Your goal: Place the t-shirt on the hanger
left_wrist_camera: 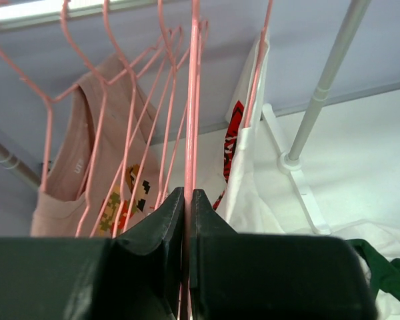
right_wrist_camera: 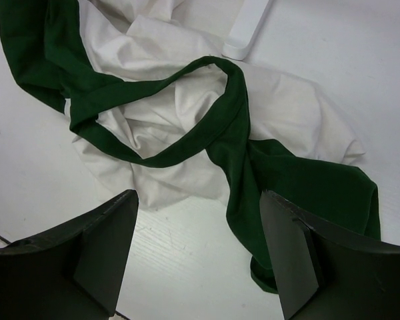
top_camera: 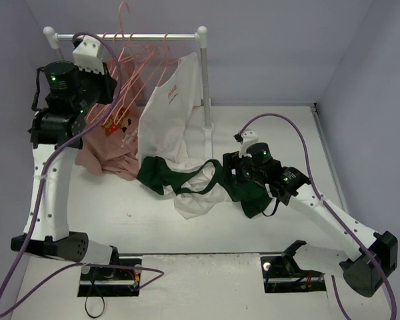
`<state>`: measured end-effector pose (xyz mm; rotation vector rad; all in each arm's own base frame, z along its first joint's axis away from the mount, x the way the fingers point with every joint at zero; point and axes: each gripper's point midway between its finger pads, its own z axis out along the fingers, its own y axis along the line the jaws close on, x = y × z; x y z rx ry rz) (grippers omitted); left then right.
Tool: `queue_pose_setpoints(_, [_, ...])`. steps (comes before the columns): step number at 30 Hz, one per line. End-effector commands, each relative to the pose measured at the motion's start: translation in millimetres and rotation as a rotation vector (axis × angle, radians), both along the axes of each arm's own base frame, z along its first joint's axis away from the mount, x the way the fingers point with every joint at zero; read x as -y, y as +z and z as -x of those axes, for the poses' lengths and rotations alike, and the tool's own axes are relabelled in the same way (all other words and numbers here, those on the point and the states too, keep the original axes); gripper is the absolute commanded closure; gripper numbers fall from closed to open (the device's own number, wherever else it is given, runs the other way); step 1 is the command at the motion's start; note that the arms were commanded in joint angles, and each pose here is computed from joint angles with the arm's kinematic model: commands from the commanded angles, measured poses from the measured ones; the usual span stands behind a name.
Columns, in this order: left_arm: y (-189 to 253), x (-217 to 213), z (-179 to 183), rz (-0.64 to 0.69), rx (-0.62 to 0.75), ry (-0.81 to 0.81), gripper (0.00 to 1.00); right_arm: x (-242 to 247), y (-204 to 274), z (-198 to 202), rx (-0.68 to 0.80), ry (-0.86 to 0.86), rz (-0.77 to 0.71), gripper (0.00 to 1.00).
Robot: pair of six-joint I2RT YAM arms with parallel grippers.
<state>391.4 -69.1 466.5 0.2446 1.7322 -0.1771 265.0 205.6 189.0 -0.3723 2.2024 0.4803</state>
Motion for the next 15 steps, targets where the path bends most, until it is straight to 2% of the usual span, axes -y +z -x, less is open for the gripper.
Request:
queue_pose_setpoints(1, [60,-7,45,0.009,0.161,0.006,1.0,2,0,-11,0.02,-0.077,-0.003,0.3])
queue_pose_setpoints(3, [57,-6,50,0.009,0.153,0.003,1.0,6,-7,-13,0.003,-0.12,0.001,0.3])
queue_pose_setpoints(4, [61,-8,67,0.016,0.167,0.002,1.0,11,-16,-14,-0.019,-0.174,-0.002,0.3])
queue_pose_setpoints(7, [49,-2,84,0.021,0.144,-0.035,1.0,17,-30,-15,-0.042,-0.257,0.014,0.3])
queue_pose_setpoints(12, [31,31,136,0.036,0.143,-0.21,1.0,11,-42,-19,-0.037,-0.347,0.054,0.32])
queue_pose_setpoints(13, [20,34,135,0.035,0.116,-0.222,1.0,10,-41,-21,-0.028,-0.356,0.061,0.34])
queue_pose_setpoints(15, [0,48,160,0.044,0.096,-0.318,1.0,5,-38,-31,-0.009,-0.396,0.078,0.37])
